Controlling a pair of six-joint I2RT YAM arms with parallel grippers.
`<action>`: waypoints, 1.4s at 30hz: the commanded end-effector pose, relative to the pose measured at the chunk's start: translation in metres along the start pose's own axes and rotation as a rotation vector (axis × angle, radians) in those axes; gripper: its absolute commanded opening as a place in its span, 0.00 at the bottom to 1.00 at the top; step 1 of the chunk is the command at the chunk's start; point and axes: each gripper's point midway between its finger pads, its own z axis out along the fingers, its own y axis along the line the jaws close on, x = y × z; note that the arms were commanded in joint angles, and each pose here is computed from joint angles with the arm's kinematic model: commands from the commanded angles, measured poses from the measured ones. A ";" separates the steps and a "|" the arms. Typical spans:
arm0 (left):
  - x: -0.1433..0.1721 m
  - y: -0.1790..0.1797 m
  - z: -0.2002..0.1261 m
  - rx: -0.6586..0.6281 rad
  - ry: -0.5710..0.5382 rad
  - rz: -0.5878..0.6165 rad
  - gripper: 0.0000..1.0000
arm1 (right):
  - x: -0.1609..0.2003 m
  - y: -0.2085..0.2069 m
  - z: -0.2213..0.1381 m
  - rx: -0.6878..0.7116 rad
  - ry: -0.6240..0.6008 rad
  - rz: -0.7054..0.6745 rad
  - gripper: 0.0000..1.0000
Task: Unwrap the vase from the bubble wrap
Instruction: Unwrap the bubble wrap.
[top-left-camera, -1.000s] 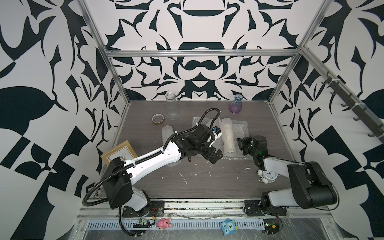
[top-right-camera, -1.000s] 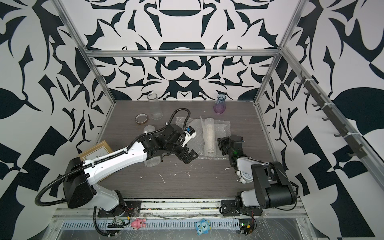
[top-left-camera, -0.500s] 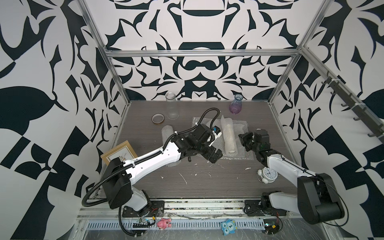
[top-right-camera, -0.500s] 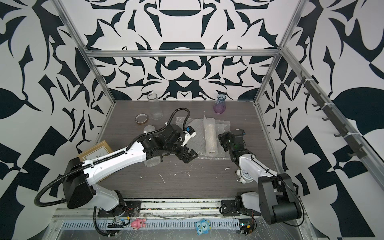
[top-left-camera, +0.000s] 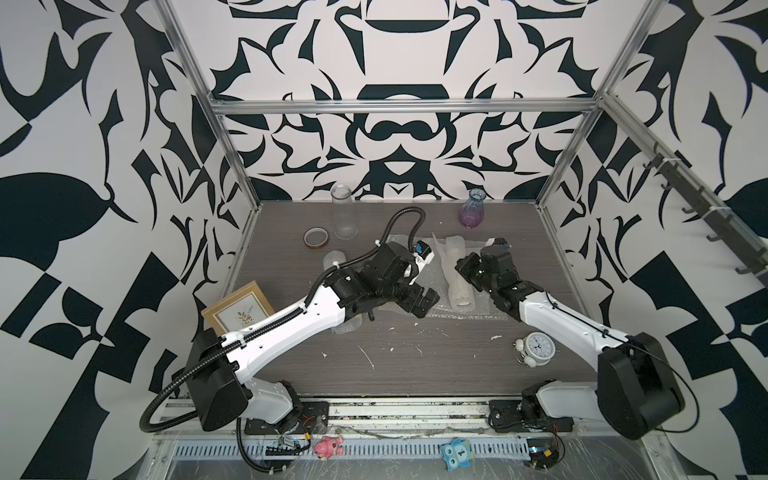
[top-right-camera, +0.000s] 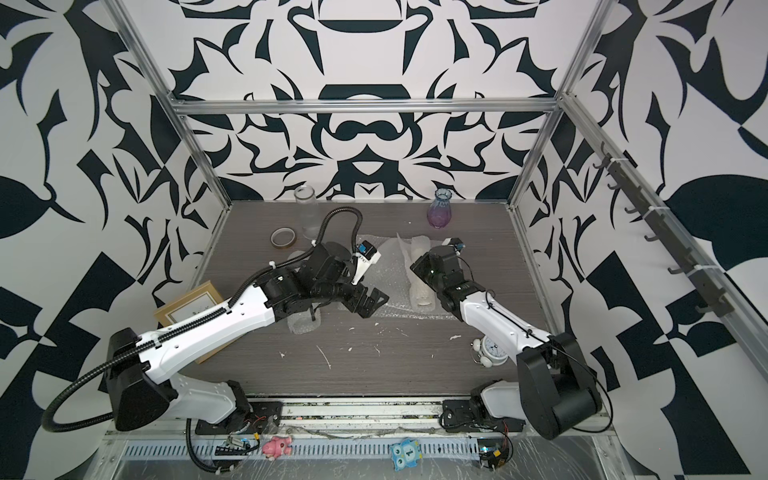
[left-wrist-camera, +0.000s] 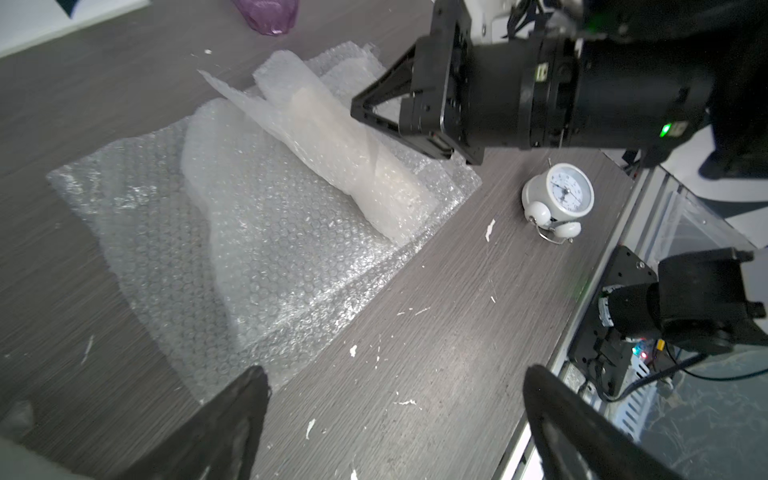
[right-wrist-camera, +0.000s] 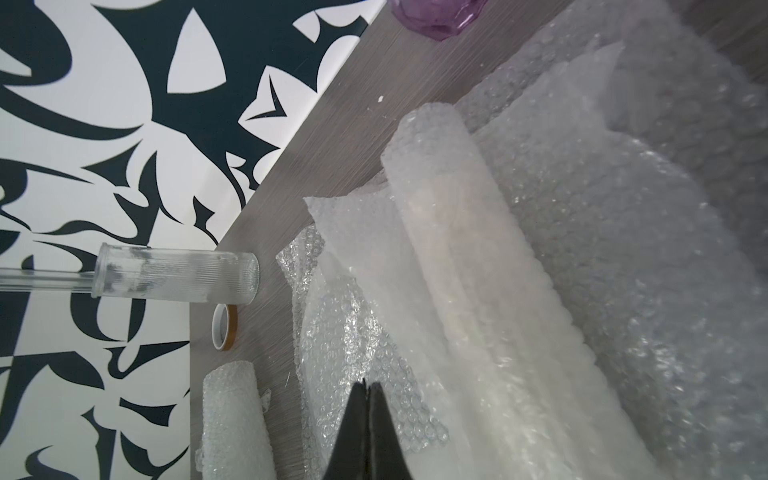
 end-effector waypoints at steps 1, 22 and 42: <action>-0.018 0.031 -0.023 -0.091 -0.094 -0.071 0.99 | 0.002 0.016 0.010 0.016 -0.027 -0.084 0.00; -0.049 0.131 -0.107 -0.291 -0.354 -0.299 0.99 | 0.092 0.089 0.064 0.043 0.193 -0.465 0.47; -0.035 0.153 -0.066 -0.172 -0.271 -0.459 0.99 | -0.021 0.069 -0.037 0.109 -0.088 -0.488 0.58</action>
